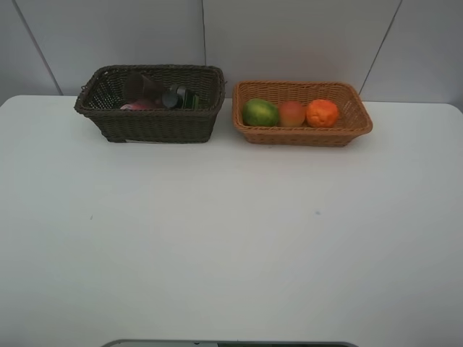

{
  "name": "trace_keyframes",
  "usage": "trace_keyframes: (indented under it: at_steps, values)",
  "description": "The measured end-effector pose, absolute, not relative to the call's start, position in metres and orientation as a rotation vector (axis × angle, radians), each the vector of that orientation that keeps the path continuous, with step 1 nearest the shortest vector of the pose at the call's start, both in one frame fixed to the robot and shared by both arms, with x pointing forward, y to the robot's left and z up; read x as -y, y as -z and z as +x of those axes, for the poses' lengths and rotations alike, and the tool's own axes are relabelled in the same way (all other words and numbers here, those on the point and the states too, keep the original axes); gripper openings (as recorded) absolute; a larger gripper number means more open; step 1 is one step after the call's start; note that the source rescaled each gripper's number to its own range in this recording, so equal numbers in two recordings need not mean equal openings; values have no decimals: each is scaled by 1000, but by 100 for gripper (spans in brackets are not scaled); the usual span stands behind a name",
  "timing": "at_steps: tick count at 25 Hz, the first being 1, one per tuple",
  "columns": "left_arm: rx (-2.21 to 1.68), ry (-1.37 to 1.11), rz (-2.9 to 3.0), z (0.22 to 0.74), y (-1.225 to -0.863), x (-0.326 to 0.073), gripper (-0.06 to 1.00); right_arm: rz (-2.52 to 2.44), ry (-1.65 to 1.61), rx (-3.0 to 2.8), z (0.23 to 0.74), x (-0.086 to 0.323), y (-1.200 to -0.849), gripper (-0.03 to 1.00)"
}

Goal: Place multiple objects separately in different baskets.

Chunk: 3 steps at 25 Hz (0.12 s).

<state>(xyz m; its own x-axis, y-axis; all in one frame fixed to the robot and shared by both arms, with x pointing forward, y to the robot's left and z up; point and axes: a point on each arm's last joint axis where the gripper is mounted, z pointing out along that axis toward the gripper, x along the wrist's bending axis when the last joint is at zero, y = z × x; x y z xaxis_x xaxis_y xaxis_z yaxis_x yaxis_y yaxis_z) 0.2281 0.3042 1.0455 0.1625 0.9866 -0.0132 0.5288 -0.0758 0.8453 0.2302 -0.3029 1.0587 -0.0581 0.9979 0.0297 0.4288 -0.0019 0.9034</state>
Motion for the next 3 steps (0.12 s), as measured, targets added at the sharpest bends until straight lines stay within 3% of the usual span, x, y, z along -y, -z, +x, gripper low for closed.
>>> trace_keyframes:
  at_steps: [3]
  values:
    - [-1459,-789,1706,228,-1046,-304,85,1511,-1026,-1572,230,303,-1059,85]
